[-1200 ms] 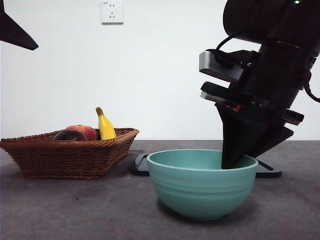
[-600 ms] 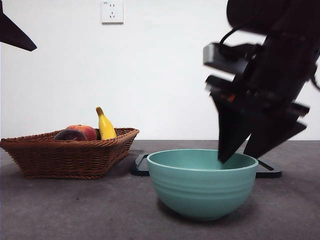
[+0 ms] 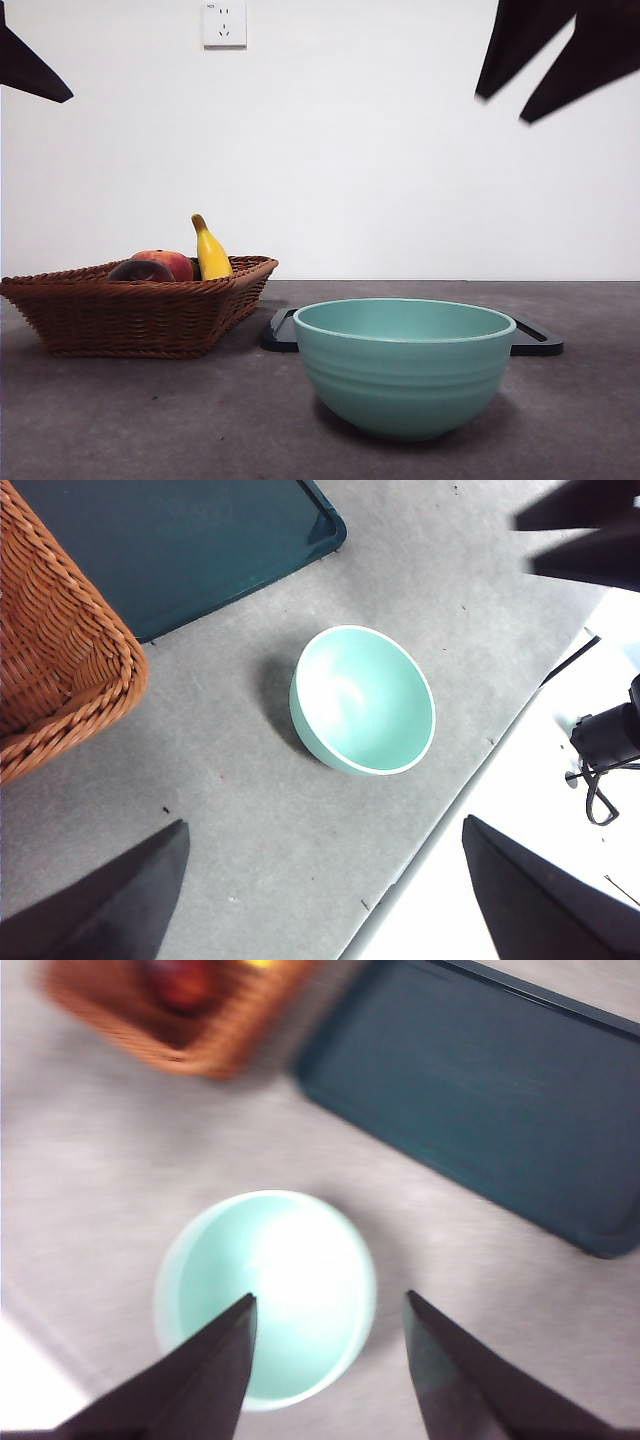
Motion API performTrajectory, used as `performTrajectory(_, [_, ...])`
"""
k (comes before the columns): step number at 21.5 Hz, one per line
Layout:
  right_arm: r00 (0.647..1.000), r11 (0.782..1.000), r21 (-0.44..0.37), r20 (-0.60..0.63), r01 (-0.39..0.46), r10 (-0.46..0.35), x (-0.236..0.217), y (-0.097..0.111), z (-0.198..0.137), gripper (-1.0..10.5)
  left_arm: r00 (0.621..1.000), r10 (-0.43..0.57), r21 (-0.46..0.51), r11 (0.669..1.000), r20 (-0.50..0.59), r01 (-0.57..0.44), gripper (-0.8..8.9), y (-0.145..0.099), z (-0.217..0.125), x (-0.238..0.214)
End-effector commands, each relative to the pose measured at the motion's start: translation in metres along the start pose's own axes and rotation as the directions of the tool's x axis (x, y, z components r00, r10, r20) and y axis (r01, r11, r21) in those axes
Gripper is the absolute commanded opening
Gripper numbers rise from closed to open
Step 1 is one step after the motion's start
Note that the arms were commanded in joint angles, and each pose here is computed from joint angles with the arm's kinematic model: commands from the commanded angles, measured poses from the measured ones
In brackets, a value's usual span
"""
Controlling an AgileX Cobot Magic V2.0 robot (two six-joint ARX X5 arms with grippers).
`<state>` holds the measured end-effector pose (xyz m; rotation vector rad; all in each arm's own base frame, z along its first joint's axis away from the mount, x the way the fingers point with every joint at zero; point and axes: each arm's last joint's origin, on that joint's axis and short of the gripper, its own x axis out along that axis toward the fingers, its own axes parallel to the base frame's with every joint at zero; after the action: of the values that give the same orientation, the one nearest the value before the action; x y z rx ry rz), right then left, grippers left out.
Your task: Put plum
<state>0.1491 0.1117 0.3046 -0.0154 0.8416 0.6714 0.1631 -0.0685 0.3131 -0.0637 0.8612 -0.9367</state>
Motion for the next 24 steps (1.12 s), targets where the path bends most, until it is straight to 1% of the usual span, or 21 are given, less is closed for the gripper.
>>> performTrajectory(1, [0.998,0.998,-0.024,0.013,-0.066,0.066,-0.016,0.005,-0.002,2.3,1.0,-0.006,0.025,1.0,0.011,0.005,4.36,-0.002,0.005,-0.002])
performTrajectory(4, [0.991,0.991,-0.022,-0.018,-0.129,0.129,-0.031,0.008,-0.014,2.3,1.0,-0.006,0.023,1.0,0.009,0.006,4.36,-0.002,0.005,-0.002])
performTrajectory(6, [0.987,0.987,-0.031,-0.051,-0.155,0.154,-0.037,0.008,-0.021,2.3,1.0,-0.006,0.021,1.0,0.008,0.006,4.36,-0.002,0.004,-0.002])
performTrajectory(9, [0.986,0.988,-0.035,-0.075,-0.152,0.149,-0.039,0.008,-0.024,2.3,1.0,-0.006,0.022,1.0,0.008,0.006,4.36,-0.002,0.004,-0.002])
performTrajectory(20, [0.986,0.988,-0.038,-0.073,-0.153,0.15,-0.039,0.008,-0.024,2.3,1.0,-0.006,0.02,1.0,0.006,0.006,4.27,-0.002,0.004,-0.002])
performTrajectory(21, [0.986,0.988,-0.038,-0.073,-0.153,0.15,-0.039,0.008,-0.024,2.3,1.0,-0.006,0.02,1.0,0.006,0.006,4.15,-0.002,0.004,-0.002])
performTrajectory(24, [0.986,0.988,-0.037,-0.075,-0.152,0.149,-0.039,0.008,-0.024,1.5,1.0,-0.006,0.019,1.0,0.005,0.006,2.38,-0.002,0.004,-0.002])
